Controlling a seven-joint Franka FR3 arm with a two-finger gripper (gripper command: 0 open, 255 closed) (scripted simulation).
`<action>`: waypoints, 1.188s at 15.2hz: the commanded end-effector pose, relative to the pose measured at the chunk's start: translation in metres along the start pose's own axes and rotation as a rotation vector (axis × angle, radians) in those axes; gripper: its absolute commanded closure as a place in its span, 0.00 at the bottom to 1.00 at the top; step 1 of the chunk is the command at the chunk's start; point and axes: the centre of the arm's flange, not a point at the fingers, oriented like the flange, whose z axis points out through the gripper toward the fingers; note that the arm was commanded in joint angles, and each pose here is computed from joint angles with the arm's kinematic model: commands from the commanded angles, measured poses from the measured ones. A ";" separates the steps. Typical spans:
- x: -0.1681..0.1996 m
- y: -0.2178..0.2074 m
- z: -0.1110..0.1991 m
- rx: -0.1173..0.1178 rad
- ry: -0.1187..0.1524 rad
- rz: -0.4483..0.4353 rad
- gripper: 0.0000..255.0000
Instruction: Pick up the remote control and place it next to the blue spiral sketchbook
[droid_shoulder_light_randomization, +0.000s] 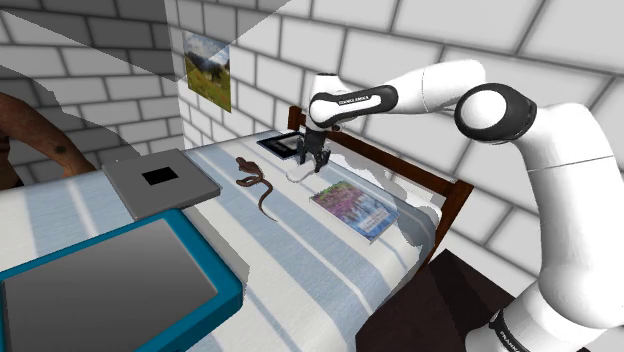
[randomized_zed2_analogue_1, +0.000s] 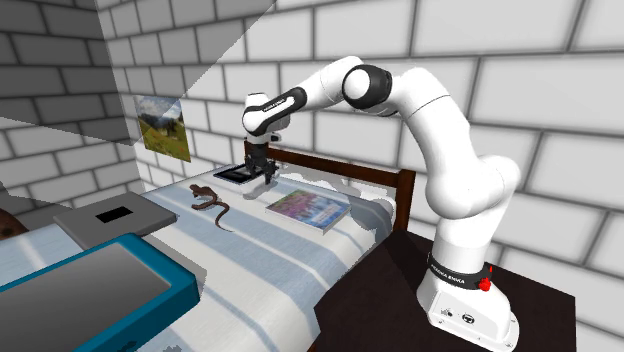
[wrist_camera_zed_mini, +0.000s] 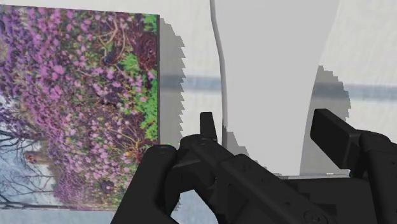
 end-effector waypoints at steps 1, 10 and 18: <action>0.019 -0.017 0.000 0.000 0.000 0.000 1.00; 0.053 -0.050 0.031 0.000 0.000 0.000 1.00; 0.053 -0.049 0.074 0.000 0.000 0.000 1.00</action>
